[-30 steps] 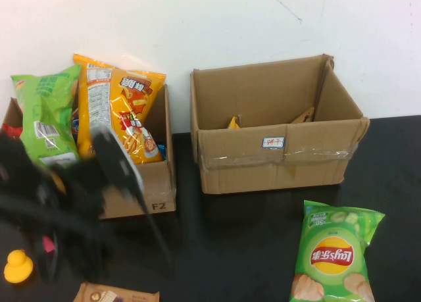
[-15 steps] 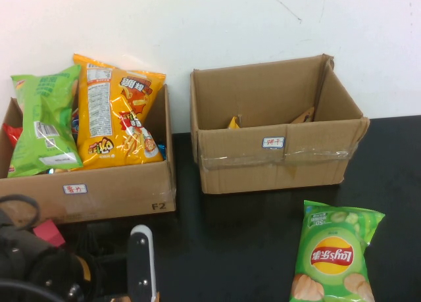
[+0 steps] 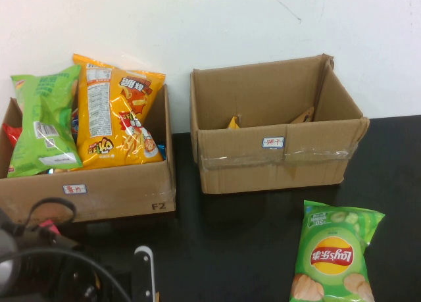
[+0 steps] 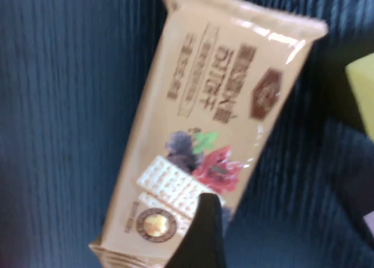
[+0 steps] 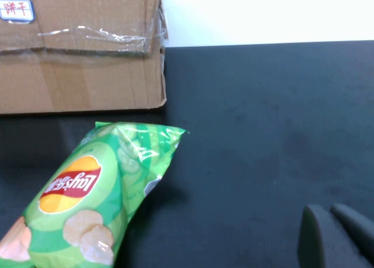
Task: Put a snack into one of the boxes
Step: Pick up the biscuit
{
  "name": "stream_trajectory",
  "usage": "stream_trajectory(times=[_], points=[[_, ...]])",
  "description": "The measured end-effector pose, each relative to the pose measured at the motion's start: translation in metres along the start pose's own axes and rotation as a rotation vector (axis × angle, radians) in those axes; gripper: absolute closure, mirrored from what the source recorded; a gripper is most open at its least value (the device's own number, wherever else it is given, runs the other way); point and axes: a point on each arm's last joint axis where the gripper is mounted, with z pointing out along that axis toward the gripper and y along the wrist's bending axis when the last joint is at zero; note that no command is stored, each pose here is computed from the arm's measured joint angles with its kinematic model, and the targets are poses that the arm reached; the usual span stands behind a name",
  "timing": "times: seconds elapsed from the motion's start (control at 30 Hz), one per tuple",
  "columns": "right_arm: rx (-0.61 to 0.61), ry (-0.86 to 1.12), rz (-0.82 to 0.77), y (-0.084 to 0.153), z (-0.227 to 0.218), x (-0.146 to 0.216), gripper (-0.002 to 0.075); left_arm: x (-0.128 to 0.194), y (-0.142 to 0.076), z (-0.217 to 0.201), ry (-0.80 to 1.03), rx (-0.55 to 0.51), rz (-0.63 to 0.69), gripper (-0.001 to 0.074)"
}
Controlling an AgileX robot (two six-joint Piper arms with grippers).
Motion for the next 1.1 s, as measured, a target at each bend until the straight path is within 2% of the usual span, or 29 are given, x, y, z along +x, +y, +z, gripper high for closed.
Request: stream_trajectory(times=[0.23, 0.43, 0.63, 0.83, 1.1], points=[[0.0, 0.0, 0.0, 0.0, 0.0, 0.0, 0.0727, 0.006, 0.023, -0.002, -0.015, -0.036, -0.068, 0.0192], [0.0, 0.0, 0.0, 0.0, 0.0, 0.0, 0.0727, 0.01, 0.027, 0.011, -0.025, -0.02, -0.062, 0.0269], [0.0, 0.0, 0.0, 0.0, 0.0, 0.0, 0.0727, 0.004, 0.037, 0.01, -0.09, -0.115, -0.097, 0.0285], [0.0, 0.0, 0.0, 0.0, 0.0, 0.0, 0.0727, 0.004, 0.037, 0.007, -0.108, -0.116, -0.239, 0.0258], [0.0, 0.0, 0.0, 0.0, 0.0, 0.0, 0.0727, 0.004, 0.036, 0.008, -0.103, -0.096, -0.296, 0.0248]])
